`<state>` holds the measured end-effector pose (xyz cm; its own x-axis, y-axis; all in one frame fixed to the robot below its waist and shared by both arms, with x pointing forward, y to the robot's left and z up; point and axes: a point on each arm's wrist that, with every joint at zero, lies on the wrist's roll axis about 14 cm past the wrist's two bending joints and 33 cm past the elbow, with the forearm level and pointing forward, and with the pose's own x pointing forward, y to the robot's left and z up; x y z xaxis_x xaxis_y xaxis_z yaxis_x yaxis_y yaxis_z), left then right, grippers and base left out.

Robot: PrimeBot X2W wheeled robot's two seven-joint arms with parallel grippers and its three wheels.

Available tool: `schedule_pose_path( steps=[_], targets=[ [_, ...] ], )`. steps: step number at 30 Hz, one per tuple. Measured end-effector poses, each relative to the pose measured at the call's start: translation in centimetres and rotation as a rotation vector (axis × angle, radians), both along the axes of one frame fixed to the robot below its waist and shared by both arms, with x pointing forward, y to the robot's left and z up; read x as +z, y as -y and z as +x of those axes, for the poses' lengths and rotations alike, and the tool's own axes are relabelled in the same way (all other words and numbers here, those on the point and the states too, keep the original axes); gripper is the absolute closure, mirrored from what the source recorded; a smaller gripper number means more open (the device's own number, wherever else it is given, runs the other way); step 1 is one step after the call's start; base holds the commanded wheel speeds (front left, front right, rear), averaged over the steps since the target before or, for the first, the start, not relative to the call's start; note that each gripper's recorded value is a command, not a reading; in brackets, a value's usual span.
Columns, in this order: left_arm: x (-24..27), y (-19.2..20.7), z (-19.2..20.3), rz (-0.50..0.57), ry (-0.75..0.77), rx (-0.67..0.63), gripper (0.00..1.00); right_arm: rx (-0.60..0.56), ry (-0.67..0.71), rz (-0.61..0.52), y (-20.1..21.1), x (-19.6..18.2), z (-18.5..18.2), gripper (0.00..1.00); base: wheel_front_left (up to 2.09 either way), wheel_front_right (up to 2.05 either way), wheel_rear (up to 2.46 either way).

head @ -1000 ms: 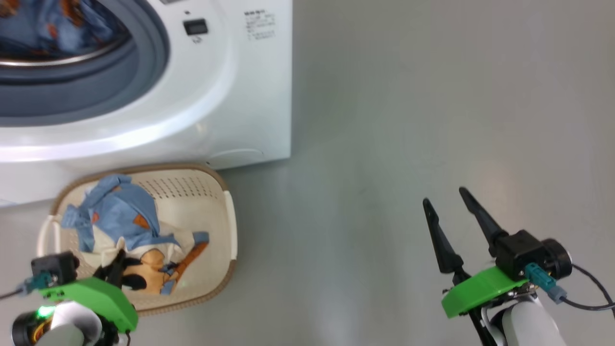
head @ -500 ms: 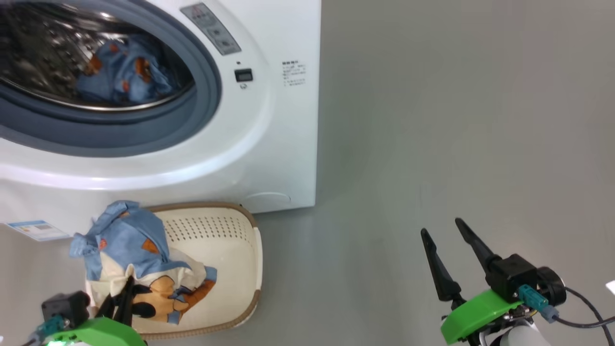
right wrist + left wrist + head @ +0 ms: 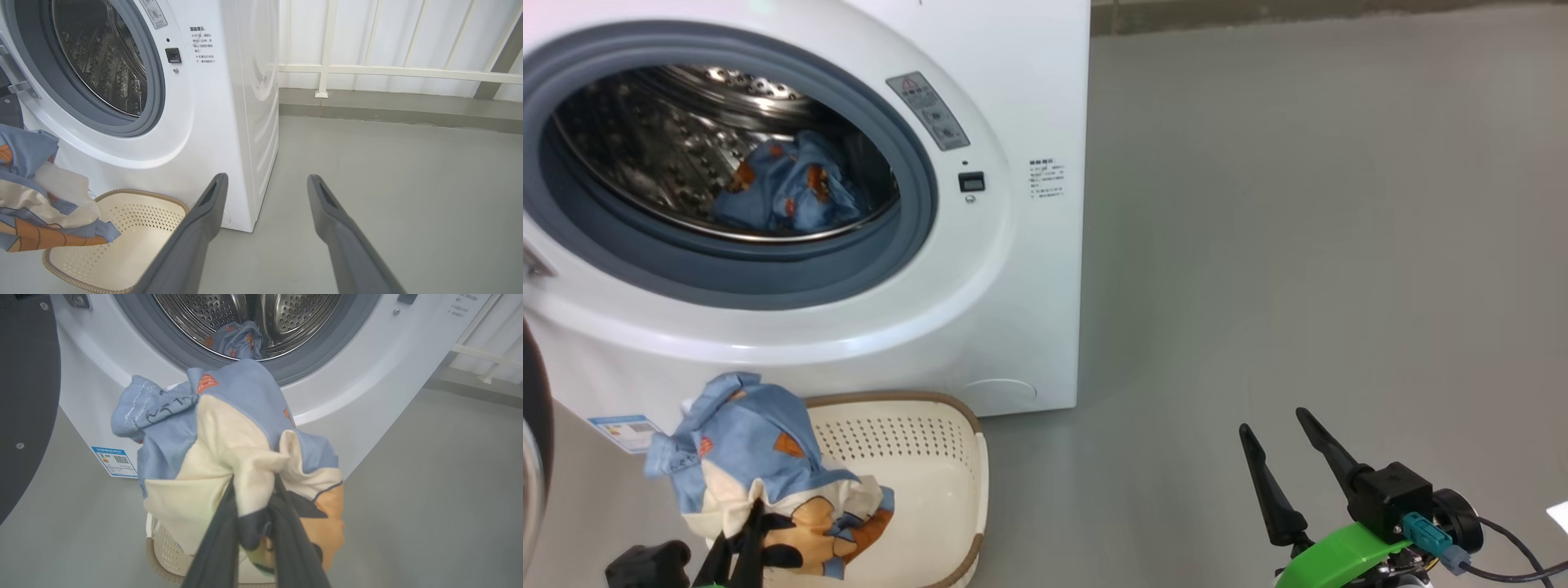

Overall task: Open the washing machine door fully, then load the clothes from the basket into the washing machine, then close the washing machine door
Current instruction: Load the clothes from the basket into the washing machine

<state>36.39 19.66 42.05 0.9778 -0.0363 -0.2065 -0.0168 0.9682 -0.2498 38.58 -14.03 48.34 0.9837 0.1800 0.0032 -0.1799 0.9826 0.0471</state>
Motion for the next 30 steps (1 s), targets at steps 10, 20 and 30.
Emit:
schedule_pose_path(
  steps=[10, 20, 30],
  targets=[
    [1.9, 0.3, -1.1, -0.013, 0.069, 0.012, 1.00, 0.014, 0.019, 0.006, -0.5, 0.7, -0.7, 0.00, 0.00, 0.00, 0.00],
    [2.4, 0.2, -1.1, -0.025, 0.092, 0.030, 1.00, 0.013, 0.012, 0.009, -0.5, 0.5, -0.7, 0.00, 0.00, 0.00, 0.00],
    [2.4, 0.1, -0.2, -0.019, 0.094, 0.035, 1.00, 0.000, -0.014, 0.009, 0.0, -0.4, -0.5, 0.00, 0.00, 0.00, 0.00]
  ],
)
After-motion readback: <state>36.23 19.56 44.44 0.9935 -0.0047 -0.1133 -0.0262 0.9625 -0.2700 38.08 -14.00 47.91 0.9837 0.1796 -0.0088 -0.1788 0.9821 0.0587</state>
